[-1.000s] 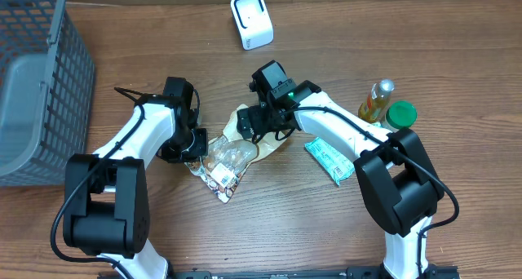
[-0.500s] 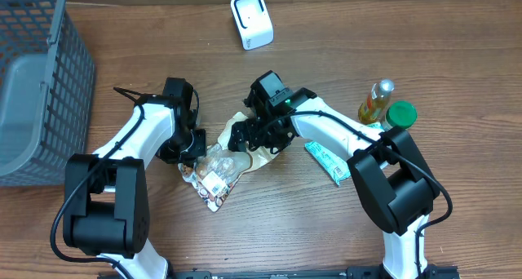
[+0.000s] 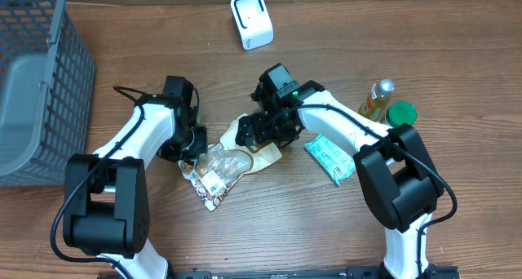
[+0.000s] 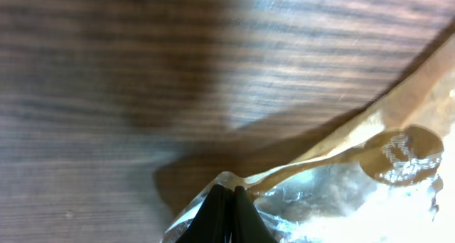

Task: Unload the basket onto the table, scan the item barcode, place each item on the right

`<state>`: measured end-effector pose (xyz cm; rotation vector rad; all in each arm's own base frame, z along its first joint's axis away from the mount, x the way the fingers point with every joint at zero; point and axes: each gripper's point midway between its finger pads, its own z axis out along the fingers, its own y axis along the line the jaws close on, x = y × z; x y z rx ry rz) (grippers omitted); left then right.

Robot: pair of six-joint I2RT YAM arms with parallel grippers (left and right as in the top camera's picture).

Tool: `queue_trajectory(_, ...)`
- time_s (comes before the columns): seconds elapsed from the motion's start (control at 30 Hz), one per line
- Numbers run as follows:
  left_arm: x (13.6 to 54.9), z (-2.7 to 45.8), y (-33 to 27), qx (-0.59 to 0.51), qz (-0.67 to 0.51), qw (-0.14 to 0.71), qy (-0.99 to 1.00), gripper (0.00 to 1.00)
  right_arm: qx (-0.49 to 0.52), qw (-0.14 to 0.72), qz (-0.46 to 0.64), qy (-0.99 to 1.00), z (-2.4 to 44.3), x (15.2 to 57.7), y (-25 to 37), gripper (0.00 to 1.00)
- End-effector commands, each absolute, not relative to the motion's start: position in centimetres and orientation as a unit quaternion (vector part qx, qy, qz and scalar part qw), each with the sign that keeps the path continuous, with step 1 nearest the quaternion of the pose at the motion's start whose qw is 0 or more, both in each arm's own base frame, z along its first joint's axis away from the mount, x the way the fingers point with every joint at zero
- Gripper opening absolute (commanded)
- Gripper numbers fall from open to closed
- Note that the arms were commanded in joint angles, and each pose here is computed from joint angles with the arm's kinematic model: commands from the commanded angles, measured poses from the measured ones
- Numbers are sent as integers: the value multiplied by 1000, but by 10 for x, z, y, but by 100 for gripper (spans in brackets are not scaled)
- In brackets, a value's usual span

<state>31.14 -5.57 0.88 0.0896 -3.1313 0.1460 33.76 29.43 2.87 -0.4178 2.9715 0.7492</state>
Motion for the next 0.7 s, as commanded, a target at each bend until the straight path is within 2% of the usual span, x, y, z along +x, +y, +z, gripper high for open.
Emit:
queue_trajectory(0.0,321,13,-63,35,68,-7,-997,4,-130,54,244,960,50,354,286,100)
queue_trajectory(0.17,343,72,-65,34,68,-11,-997,5,-122,40,247,960,50,351,281,100)
queue_trajectory(0.27,332,97,-63,47,59,20,-997,4,-119,32,244,962,49,348,279,100)
queue_trajectory(0.3,317,97,-58,62,45,51,-996,4,-118,27,242,963,48,346,278,100)
queue_trajectory(0.5,260,42,-42,76,-3,134,-988,4,-115,20,239,964,46,342,276,100)
queue_trajectory(0.67,257,9,-43,76,6,112,-991,4,-90,6,236,968,39,338,273,100)
